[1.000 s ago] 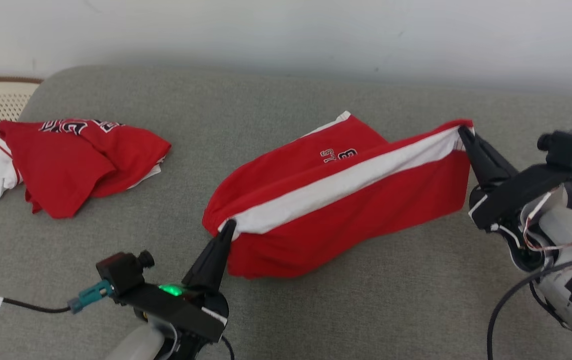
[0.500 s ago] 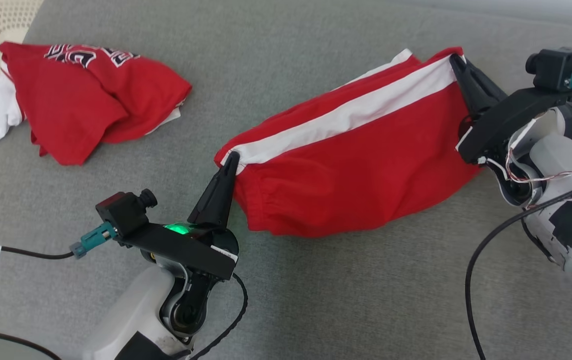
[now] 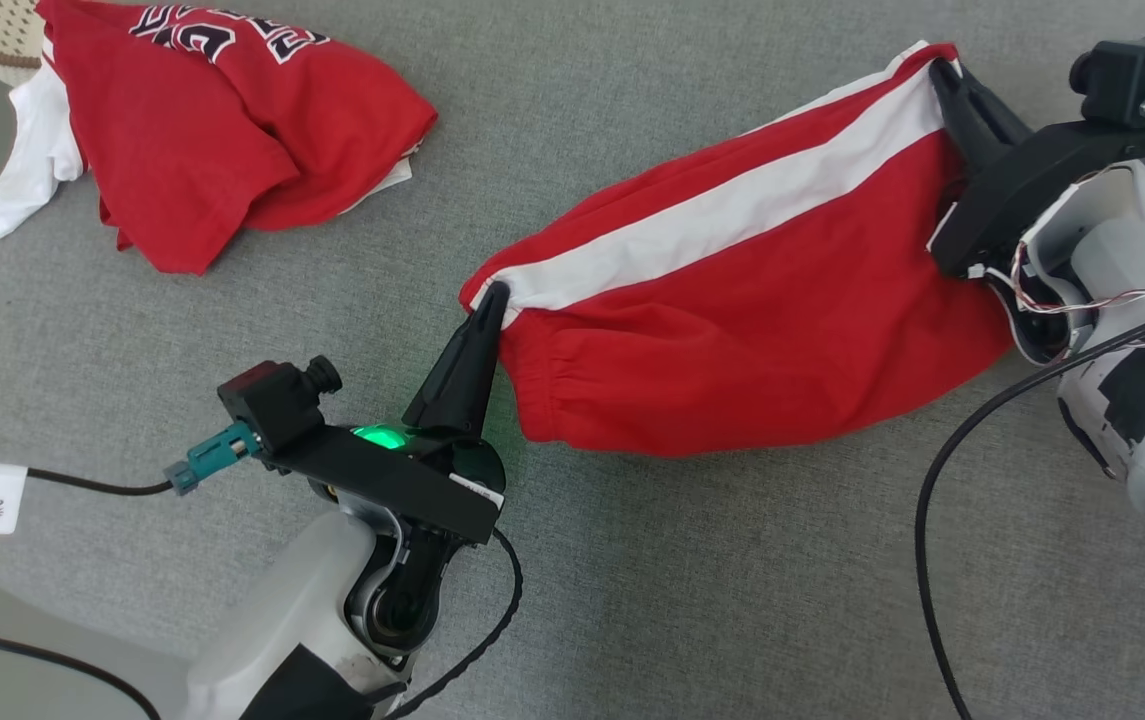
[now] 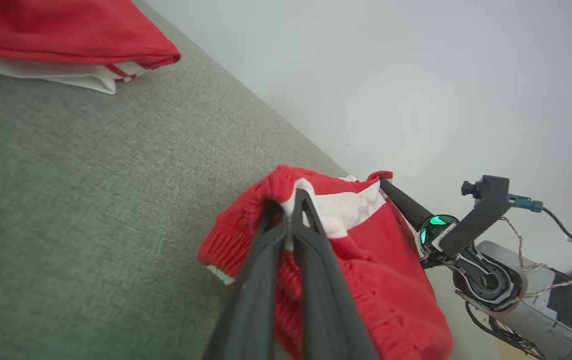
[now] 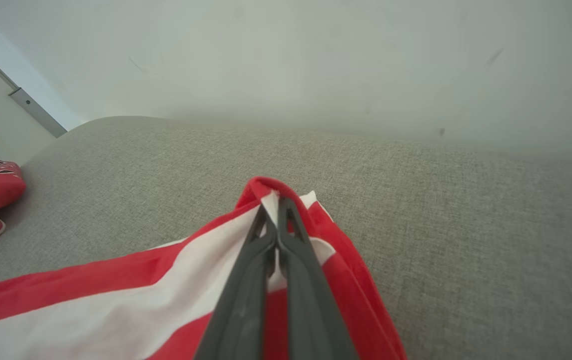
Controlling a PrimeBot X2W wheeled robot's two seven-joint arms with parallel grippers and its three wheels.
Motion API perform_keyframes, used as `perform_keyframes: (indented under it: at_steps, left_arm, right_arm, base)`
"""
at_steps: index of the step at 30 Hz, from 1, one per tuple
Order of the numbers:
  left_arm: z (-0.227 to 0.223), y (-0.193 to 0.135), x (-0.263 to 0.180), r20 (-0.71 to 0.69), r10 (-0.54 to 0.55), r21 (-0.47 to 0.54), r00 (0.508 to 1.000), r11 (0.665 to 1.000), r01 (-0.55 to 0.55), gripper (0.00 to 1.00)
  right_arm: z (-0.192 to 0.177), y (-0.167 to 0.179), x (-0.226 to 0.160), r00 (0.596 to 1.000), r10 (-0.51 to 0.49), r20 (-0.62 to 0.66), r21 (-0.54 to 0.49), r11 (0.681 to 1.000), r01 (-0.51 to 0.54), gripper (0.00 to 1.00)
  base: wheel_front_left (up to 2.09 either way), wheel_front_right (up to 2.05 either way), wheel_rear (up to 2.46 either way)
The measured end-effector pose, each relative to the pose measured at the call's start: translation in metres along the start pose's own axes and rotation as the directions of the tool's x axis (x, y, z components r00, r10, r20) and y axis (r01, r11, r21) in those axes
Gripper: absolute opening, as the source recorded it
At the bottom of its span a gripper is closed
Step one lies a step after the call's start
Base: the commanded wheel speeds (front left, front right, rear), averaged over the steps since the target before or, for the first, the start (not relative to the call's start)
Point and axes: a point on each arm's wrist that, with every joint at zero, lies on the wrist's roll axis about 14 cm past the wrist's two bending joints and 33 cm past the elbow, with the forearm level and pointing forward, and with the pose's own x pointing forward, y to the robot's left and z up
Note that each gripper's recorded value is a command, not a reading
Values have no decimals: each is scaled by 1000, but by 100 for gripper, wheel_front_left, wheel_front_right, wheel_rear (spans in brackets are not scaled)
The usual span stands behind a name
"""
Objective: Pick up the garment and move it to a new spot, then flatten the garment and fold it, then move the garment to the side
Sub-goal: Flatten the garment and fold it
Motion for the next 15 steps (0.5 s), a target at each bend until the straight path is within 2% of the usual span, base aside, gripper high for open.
perform_keyframes:
  at_steps: [1,2,3,4,5,9,15]
  left_arm:
    - [-1,1,1,-2,0,2,1000,1000,0,0]
    - [-2,1,2,-6,-1,7,1000,1000,1,0]
    - [-4,2,2,-13,-2,14,1000,1000,2,29]
    - [-5,4,2,-17,3,18,1000,1000,-2,66]
    - [-5,6,2,-17,8,24,1000,1000,-7,100]
    - [1,13,3,3,31,43,1000,999,-31,100]
    - [10,22,-6,26,62,119,998,991,-65,100]
  right_arm:
    - [-3,2,2,1000,6,-5,-3,1000,-6,0]
    - [-5,4,4,1000,12,-9,-1,1000,-12,9]
    - [-6,6,6,1000,15,-10,1,1000,-15,60]
    - [-7,5,8,1000,14,-10,0,1000,-14,100]
    - [-8,5,8,1000,12,-14,-4,1000,-12,100]
    - [-10,1,4,1000,-3,-23,-26,1000,2,100]
    - [12,-11,-7,998,-48,30,-42,998,49,100]
  base:
    - [0,0,0]
    - [0,0,0]
    - [0,0,0]
    - [0,0,0]
    - [0,0,0]
    - [0,0,0]
    - [0,0,0]
